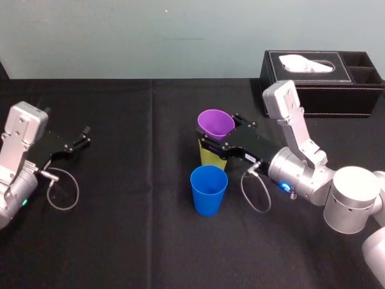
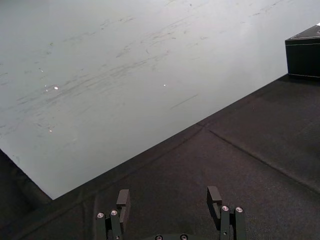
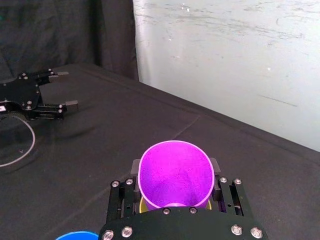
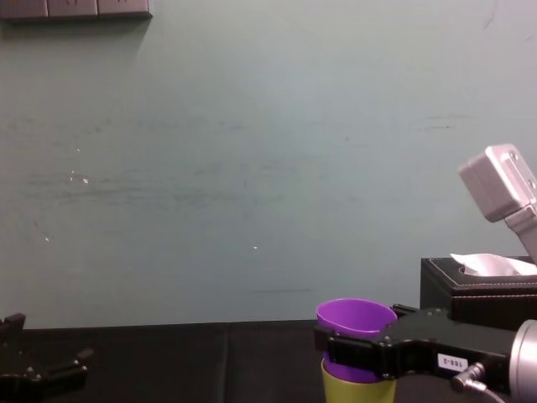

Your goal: Stack the three plastic cups sequentially using one hand.

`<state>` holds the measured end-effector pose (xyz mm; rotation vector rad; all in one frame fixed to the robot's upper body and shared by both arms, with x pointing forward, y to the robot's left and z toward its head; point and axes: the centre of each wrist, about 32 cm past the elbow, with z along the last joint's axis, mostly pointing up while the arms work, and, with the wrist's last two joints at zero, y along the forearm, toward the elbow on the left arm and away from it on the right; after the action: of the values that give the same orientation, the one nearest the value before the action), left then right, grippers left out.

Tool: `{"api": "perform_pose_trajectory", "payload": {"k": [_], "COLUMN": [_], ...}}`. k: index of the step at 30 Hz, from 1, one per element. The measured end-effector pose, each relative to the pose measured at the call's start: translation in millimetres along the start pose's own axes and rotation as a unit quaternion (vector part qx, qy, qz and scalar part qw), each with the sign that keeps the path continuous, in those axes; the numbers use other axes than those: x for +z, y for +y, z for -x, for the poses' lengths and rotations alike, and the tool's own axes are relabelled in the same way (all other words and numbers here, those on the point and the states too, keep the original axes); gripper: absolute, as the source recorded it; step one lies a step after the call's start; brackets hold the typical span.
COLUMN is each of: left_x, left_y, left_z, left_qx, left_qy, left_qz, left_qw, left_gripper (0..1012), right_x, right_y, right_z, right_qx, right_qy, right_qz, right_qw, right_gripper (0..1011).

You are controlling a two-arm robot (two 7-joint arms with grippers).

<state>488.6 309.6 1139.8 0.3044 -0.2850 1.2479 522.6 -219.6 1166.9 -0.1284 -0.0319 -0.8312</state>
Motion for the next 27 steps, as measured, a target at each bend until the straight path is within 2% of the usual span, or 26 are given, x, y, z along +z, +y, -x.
{"api": "perform_pose_trajectory", "payload": {"k": [27], "left_x": [0.0], "left_y": [0.0], "left_z": [0.0], "left_qx": [0.000], "left_qy": [0.000], "left_qz": [0.000], "left_qw": [1.0000], "left_gripper": [1011], "right_x": [-8.2], "right_y": [-1.4], "right_z": [5.3], "right_qx": [-0.003], "right_qy": [0.001], "right_qz": [0.015], "right_qw": [0.9999], "right_gripper": [749]}}
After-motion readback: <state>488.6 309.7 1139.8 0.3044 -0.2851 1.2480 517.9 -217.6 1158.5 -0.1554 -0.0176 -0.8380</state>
